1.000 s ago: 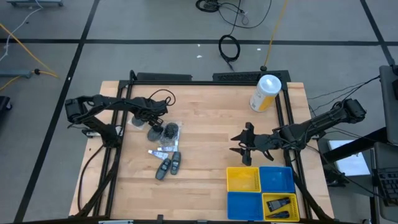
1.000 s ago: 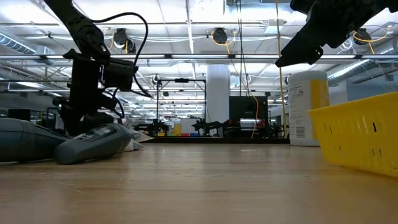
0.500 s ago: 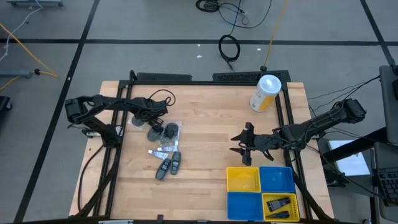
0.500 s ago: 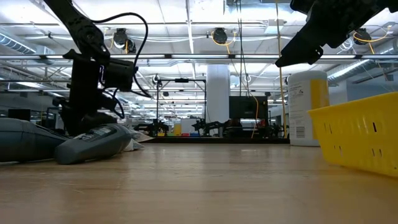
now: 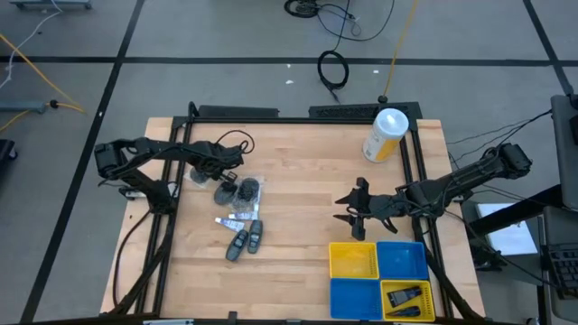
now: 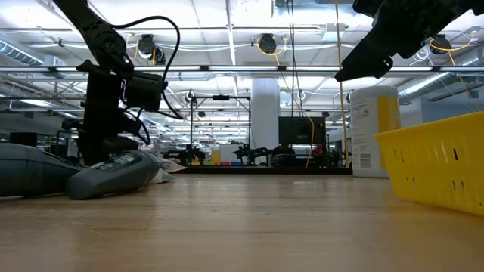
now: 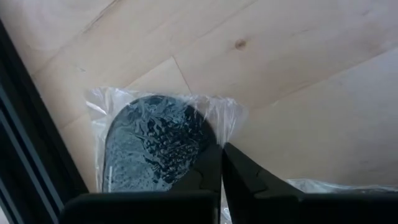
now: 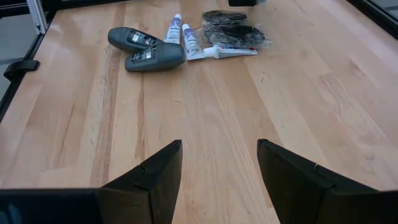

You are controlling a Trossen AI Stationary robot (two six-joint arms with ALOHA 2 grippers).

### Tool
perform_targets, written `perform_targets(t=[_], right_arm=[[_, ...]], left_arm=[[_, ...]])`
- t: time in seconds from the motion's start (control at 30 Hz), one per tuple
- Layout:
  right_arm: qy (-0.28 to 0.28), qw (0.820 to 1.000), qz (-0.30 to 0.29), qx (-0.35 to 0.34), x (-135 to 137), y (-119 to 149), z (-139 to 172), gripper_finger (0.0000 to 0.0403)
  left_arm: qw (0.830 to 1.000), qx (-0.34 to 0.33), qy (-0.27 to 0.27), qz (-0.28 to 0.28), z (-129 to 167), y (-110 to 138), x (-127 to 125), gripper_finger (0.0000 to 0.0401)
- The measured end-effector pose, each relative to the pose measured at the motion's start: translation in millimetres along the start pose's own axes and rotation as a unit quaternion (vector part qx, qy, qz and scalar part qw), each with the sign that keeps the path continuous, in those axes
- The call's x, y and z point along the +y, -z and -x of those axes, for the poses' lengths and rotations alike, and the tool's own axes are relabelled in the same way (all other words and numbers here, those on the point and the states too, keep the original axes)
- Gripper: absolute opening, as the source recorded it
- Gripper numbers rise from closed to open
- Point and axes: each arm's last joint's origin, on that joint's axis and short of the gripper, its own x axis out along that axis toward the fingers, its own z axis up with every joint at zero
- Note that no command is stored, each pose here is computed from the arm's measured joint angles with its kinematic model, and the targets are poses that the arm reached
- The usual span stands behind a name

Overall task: Pick & Place Travel size toiletries
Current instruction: Put the black hairbrush into the top blue bin

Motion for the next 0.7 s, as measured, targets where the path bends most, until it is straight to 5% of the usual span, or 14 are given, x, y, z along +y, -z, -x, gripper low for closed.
perform_targets(t=[0.43, 0.7], right_arm=[[0.000, 1.000, 0.002, 0.000, 0.0, 0.0, 0.0, 0.0201], [0.001, 1.000, 0.002, -0.001, -0.1, -0.1, 0.0, 0.0201]], left_arm=[[1.000, -0.001, -0.002, -0.005, 1.6, -1.1, 0.0, 0.0000], [0.999, -0.022, 0.013, -0.025, 30.1, -10.3, -5.0, 0.0000]])
